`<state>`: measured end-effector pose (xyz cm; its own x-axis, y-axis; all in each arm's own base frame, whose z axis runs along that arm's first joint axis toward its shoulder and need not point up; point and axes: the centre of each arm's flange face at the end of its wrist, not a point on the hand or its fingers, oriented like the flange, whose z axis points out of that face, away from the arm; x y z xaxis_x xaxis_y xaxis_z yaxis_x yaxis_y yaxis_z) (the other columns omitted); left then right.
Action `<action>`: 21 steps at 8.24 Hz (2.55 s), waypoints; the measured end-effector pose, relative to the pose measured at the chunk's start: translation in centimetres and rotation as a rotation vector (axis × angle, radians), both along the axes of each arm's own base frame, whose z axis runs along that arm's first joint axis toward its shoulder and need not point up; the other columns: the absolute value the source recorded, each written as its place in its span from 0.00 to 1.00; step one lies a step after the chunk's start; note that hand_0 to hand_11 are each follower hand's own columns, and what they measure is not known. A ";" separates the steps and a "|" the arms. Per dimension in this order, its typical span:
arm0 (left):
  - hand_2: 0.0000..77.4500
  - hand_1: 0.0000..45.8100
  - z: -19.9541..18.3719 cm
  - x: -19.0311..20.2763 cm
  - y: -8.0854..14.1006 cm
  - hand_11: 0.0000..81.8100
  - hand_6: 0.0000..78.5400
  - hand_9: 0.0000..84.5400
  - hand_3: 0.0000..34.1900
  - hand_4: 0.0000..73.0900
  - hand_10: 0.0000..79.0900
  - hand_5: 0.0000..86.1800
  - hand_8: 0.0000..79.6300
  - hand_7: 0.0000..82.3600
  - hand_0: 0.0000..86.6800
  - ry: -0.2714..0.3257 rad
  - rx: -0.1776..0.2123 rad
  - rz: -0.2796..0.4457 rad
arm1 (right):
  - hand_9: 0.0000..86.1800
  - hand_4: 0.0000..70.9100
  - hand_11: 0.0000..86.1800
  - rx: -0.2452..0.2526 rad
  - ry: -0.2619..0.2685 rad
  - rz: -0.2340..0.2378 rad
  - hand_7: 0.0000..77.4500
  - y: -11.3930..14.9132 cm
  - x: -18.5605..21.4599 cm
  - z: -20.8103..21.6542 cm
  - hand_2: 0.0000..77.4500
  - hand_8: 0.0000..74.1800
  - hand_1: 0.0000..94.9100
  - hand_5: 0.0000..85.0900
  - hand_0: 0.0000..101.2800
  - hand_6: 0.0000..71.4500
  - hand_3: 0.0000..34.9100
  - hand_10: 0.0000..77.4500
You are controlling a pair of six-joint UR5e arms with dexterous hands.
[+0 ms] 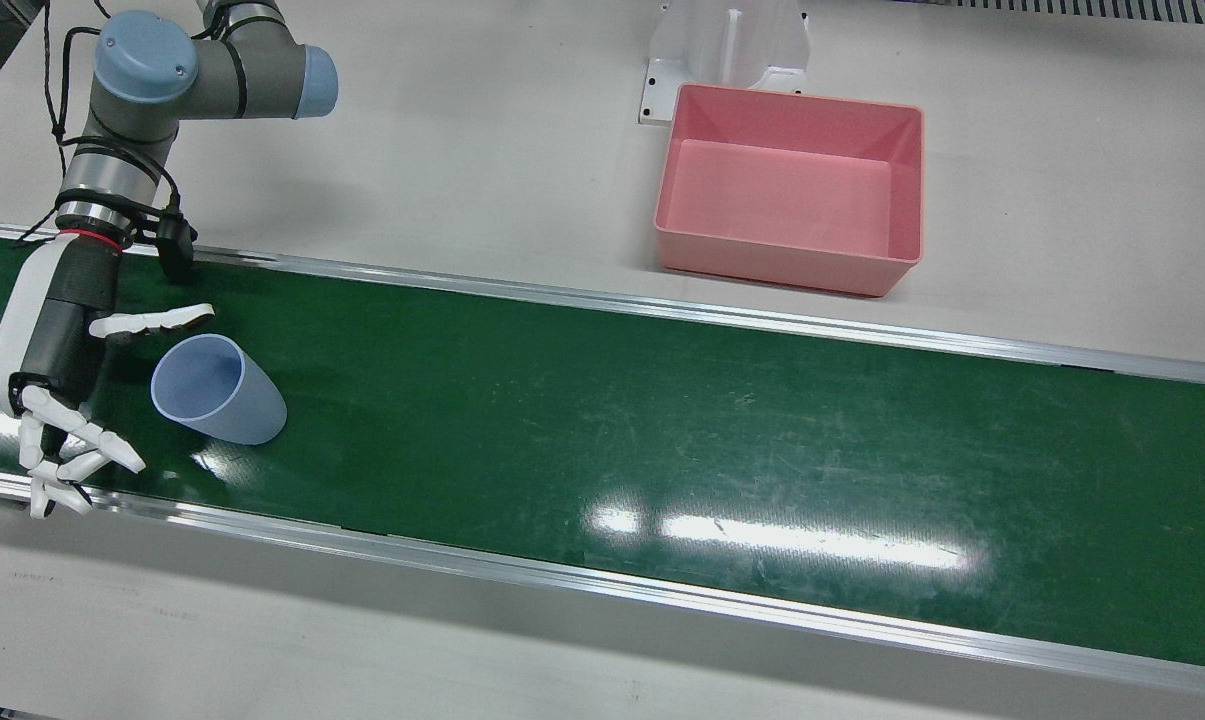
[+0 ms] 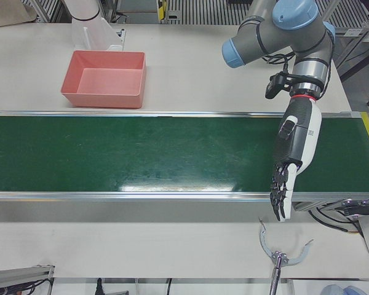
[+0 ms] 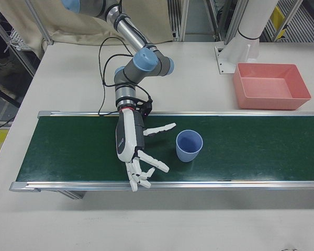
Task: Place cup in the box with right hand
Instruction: 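Close the right hand around the pale blue cup on the belt, then lift the cup off the belt and carry it over the pink tray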
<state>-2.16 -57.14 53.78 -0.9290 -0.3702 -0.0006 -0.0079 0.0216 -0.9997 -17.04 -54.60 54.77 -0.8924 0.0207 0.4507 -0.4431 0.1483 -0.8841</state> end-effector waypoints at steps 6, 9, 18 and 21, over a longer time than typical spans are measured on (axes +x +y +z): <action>0.01 0.01 0.0 0.0 0.0 0.00 0.00 0.00 0.00 0.00 0.00 0.00 0.00 0.00 0.00 0.000 0.000 0.000 | 0.34 0.51 0.10 -0.005 -0.002 0.024 0.87 0.0 0.3 0.1 0.01 0.16 0.01 0.03 0.45 0.21 0.00 0.07; 0.01 0.01 0.0 0.0 0.0 0.00 0.00 0.00 0.00 0.00 0.00 0.00 0.00 0.00 0.00 0.000 0.000 -0.001 | 0.34 0.72 0.12 -0.007 -0.001 0.038 0.89 0.0 1.0 0.2 0.00 0.16 0.00 0.00 0.40 0.19 0.00 0.10; 0.01 0.01 0.0 0.0 0.0 0.00 0.00 0.00 0.00 0.00 0.00 0.00 0.00 0.00 0.00 0.000 0.000 -0.001 | 0.65 0.72 0.36 0.326 -0.061 -0.195 0.90 15.0 -4.6 -23.7 0.22 0.40 0.04 0.00 0.46 0.32 0.00 0.29; 0.01 0.01 0.0 0.0 0.0 0.00 0.00 0.01 0.00 0.00 0.00 0.00 0.00 0.00 0.00 0.000 0.000 0.000 | 0.74 0.69 0.49 0.394 -0.016 -0.352 0.90 24.5 -16.0 -27.9 0.23 0.50 0.03 0.02 0.47 0.38 0.00 0.39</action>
